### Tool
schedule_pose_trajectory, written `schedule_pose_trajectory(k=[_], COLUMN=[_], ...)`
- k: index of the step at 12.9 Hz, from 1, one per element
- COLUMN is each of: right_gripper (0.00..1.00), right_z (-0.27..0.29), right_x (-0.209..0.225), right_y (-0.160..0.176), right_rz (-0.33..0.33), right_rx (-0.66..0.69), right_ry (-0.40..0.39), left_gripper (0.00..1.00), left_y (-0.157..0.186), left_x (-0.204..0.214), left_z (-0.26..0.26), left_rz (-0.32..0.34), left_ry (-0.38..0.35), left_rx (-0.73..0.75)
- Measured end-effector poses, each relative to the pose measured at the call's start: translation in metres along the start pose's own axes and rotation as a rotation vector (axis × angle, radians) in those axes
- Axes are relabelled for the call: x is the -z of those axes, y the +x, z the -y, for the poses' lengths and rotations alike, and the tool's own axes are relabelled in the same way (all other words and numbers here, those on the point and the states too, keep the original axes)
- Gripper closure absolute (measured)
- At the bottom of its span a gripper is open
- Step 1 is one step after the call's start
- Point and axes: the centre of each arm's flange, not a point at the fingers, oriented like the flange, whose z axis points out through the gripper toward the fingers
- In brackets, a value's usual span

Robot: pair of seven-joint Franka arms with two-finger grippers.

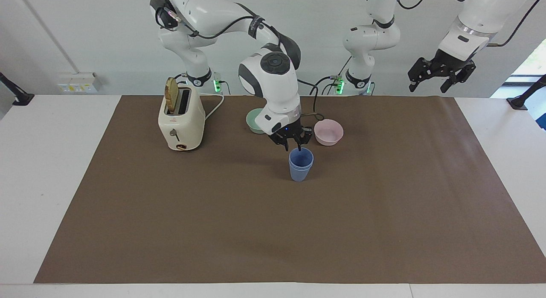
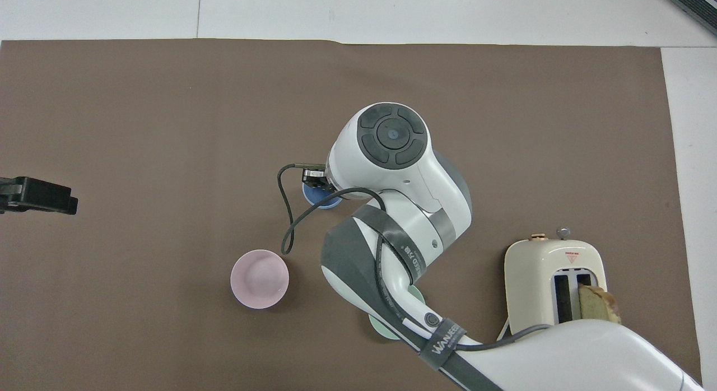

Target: Stack blue cups with both arms

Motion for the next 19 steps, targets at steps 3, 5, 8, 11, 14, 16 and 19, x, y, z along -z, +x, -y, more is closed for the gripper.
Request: schedule_pose_trajectory(k=[3,5,8,11,14,16,19], right_gripper=[0.0,0.0,0.0,0.0,0.0,0.0,0.0], right_z=[-0.053,-0.106,-0.184,-0.213,-0.211,-0.214,-0.231], right_x=[0.071,0.113,0.151,0.169,0.175,0.175,0.178], right_y=[0.01,0.024,0.043,0.037,0.032,0.033,0.039], right_rz=[-0.038,-0.073,-0.105,-0.076,-0.08,-0.078,-0.071], right_rx=[-0.059,-0.081,-0.064,-0.076,-0.074,-0.06,-0.015], right_ry=[-0.068,-0.104,-0.15,-0.193,-0.199,-0.2,-0.206], left_gripper=[0.0,0.0,0.0,0.0,0.0,0.0,0.0], left_y=[0.0,0.0,0.0,0.0,0.0,0.0,0.0], left_x=[0.0,0.0,0.0,0.0,0.0,0.0,0.0], left_z=[0.0,0.0,0.0,0.0,0.0,0.0,0.0], left_rz=[0.0,0.0,0.0,-0.001,-0.001,-0.001,-0.001], left_ry=[0.0,0.0,0.0,0.0,0.0,0.0,0.0], left_rx=[0.0,0.0,0.0,0.0,0.0,0.0,0.0])
